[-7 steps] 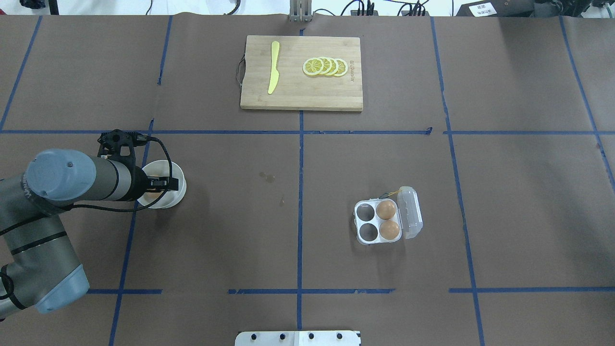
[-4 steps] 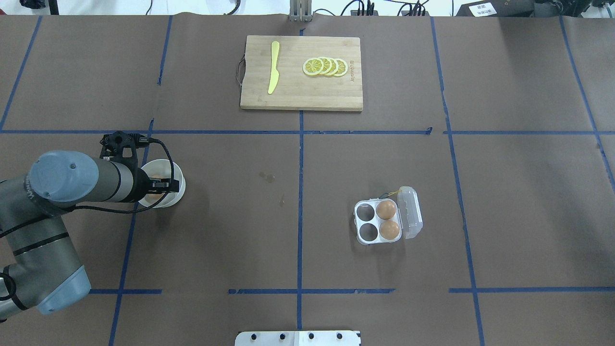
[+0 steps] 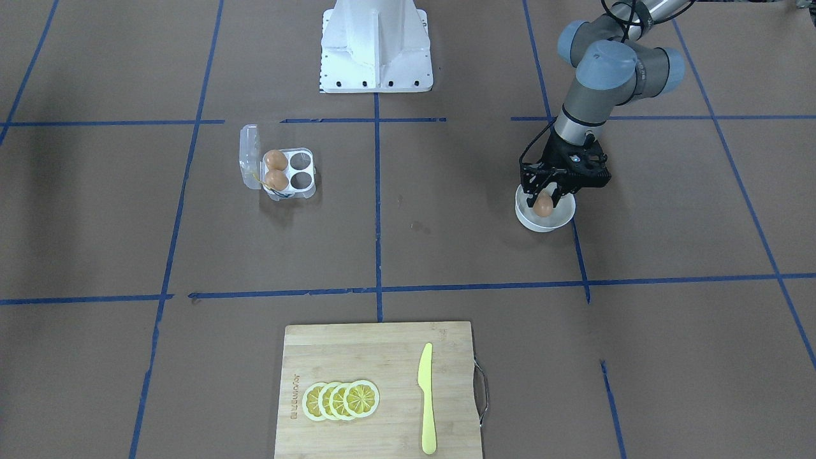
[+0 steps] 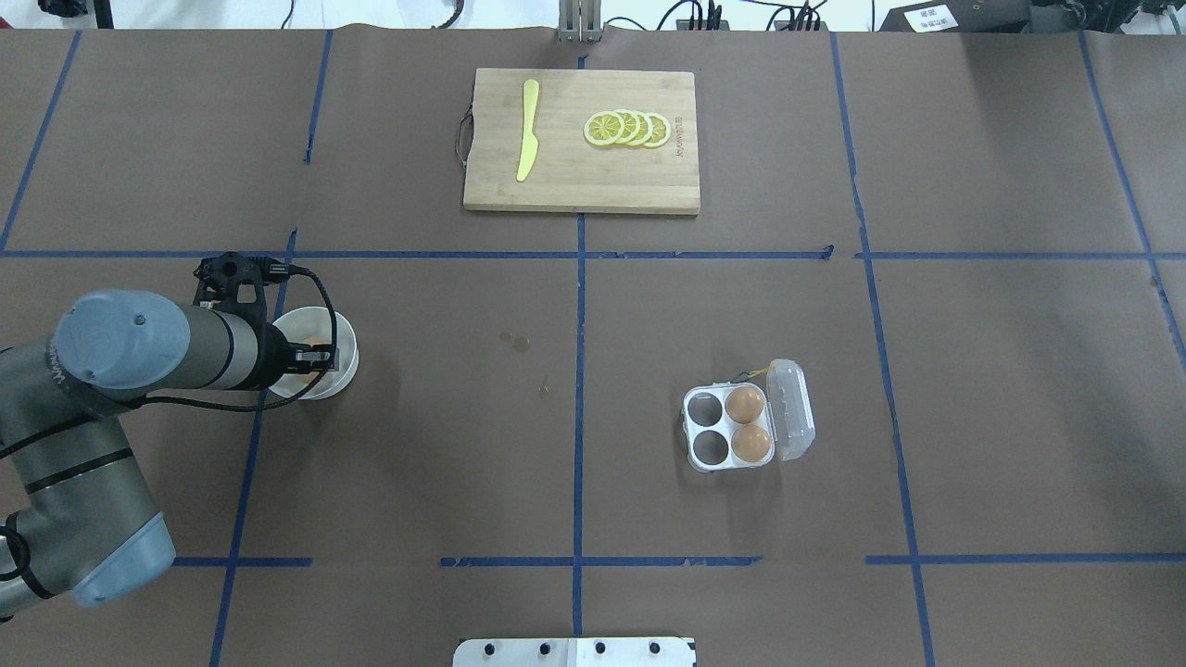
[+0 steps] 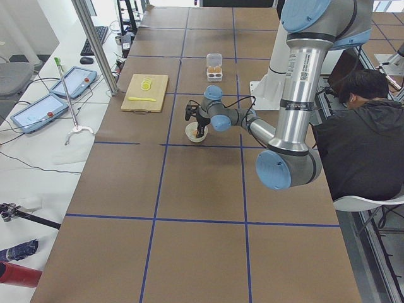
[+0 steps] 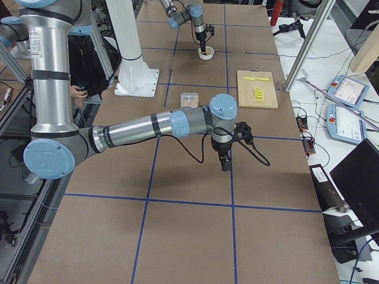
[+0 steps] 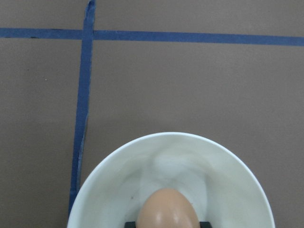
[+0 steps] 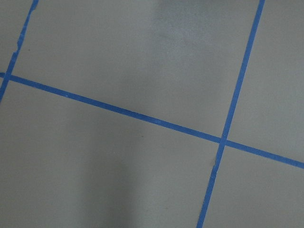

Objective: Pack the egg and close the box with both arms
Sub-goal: 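Lower the left gripper into the bowl and close on the brown egg, then lift the egg with the left gripper and carry it toward the egg box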

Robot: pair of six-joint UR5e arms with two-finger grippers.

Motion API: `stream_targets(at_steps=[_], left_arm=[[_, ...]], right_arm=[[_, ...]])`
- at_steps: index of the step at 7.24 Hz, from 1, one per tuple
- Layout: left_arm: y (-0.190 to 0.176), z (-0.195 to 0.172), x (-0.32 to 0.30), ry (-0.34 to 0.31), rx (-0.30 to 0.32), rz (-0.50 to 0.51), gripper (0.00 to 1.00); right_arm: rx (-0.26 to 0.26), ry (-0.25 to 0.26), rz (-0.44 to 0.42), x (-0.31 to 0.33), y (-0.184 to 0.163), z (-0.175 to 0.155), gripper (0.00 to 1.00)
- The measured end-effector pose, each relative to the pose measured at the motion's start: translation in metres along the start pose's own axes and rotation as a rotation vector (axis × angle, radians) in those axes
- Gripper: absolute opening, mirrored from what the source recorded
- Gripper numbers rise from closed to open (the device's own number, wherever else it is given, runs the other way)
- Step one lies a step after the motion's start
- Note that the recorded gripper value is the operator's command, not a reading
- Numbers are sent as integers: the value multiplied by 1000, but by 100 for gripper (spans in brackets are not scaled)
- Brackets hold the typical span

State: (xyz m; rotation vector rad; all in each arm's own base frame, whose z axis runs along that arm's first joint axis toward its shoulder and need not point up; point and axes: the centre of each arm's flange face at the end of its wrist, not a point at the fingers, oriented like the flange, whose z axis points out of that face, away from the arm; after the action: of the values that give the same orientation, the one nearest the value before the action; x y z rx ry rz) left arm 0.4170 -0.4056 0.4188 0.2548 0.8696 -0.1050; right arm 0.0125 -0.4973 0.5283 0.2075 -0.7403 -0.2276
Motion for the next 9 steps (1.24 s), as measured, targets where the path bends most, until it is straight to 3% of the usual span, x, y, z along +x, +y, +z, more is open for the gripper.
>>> stream_targets(at_steps=[2,4,7,9], left_arm=[[-3,-11,6,22,13,13,0],[-13,-40,18,71,55,140,0],[-57,-81,83,167,200,298,0],[-70,-98,128,291,313,445,0]], right_arm=[[0,0,-2,0,0,0,100],[1,-1,-3,-1,0,-1,100],[5,-1,-4,-2,0,-2,100],[5,-1,-6,-1,0,-2,100]])
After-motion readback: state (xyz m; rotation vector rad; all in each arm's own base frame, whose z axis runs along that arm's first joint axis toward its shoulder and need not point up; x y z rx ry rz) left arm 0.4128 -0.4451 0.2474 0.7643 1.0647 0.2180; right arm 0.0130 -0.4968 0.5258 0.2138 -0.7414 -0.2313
